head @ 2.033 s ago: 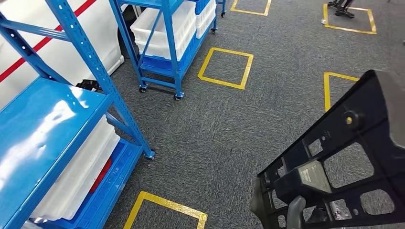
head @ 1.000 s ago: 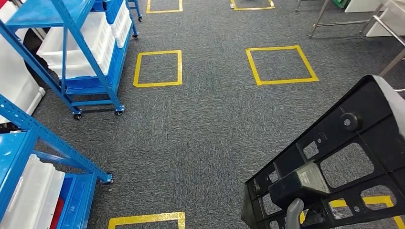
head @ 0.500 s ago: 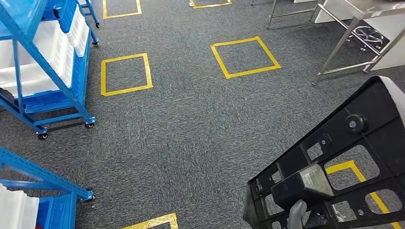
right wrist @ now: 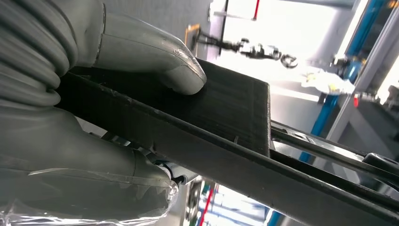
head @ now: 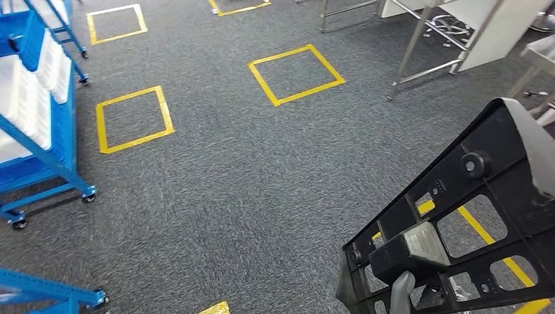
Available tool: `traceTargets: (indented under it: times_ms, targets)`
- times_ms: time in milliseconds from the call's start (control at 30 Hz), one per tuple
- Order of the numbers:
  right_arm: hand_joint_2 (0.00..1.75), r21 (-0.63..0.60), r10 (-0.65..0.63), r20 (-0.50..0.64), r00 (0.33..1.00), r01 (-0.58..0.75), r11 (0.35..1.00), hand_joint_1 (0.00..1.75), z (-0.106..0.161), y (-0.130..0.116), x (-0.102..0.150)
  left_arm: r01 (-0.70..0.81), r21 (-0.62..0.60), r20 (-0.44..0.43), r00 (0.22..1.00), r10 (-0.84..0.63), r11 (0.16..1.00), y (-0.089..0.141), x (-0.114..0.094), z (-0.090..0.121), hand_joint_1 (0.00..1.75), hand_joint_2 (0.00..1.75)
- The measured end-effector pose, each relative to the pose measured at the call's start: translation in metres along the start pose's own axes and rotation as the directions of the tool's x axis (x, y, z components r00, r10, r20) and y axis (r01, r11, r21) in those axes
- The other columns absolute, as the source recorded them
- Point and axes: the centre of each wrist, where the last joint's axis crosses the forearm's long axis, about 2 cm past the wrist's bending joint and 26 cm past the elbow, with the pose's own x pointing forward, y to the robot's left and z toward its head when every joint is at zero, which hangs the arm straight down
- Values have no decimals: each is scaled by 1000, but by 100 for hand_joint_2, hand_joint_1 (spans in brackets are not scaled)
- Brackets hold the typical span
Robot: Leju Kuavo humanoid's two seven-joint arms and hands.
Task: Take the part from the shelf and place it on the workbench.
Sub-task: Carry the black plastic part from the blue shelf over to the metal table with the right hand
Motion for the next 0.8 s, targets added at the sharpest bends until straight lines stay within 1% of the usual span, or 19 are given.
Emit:
traceTargets:
  times_ms: [267, 400, 800]
  targets:
    - [175, -4, 5, 8, 1000, -5, 1000, 175, -2, 2, 0, -1, 1, 15, 1000, 1, 1000, 2, 2, -2, 0, 0]
    - [175, -7, 10, 11, 1000, -10, 1000, 175, -3, 2, 0, 2, 3, 13, 1000, -2, 1000, 4, 1, -1, 0, 0]
    - [175, -12, 9, 9, 1000, -9, 1000, 175, -4, 3, 1, 3, -2, 25, 1000, -3, 1000, 2, 5, -3, 0, 0]
